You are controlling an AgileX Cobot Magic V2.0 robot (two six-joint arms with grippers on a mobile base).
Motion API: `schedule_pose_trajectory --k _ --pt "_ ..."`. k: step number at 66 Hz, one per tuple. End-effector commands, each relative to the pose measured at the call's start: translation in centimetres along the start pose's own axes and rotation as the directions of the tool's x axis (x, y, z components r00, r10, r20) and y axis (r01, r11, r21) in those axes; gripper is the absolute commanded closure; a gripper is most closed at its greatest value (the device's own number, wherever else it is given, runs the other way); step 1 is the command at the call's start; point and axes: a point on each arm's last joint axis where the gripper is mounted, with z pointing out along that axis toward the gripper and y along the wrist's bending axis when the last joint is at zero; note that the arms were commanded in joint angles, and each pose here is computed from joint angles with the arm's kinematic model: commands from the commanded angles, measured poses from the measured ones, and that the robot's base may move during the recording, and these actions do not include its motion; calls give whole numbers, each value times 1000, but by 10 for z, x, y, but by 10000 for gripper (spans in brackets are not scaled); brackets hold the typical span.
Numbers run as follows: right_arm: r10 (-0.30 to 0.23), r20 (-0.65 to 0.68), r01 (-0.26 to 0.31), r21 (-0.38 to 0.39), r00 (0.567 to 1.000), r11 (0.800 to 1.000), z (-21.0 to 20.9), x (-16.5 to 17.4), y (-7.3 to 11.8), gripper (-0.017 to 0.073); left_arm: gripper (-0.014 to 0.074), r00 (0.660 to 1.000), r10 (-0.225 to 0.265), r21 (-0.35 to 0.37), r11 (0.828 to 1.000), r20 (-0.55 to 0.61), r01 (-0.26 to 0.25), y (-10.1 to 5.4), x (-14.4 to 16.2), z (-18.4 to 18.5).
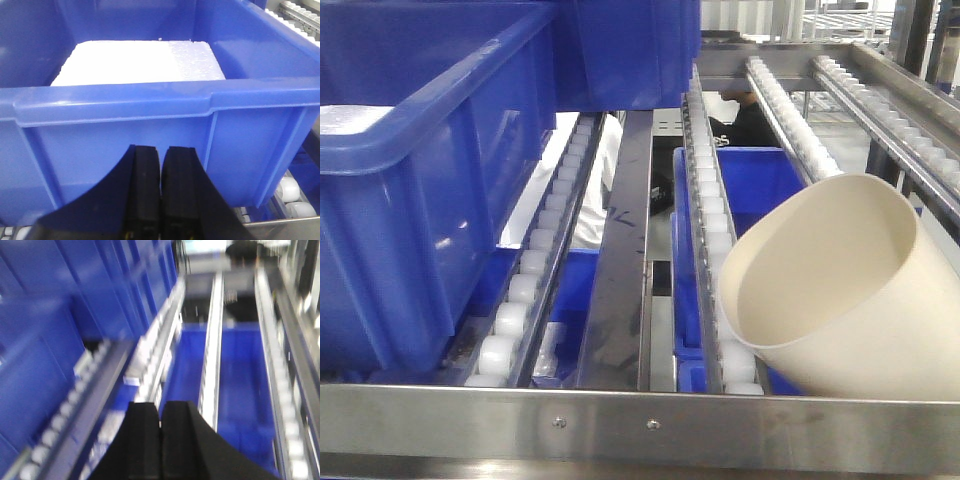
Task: Move white bin to right shelf second layer
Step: 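Open the right gripper and withdraw it from the bin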
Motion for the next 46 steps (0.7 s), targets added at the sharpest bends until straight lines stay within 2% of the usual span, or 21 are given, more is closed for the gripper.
schedule_pose_trajectory --k 1,20,29,38,46 --pt "-2 145 6 -28 989 1000 -14 -17 3 492 509 997 -4 3 1000 72 4 0 1 1" --pt "-2 185 9 -35 983 999 -21 -20 4 492 509 997 -4 3 1000 72 4 0 1 1" --pt "-102 206 104 5 973 995 -27 -16 1 492 509 997 -4 3 1000 72 4 0 1 1" --pt "-126 202 112 79 971 991 -35 18 -10 494 509 997 -4 3 1000 72 4 0 1 1" --pt "-133 152 107 165 979 981 -39 73 -24 494 509 997 -4 3 1000 72 4 0 1 1"
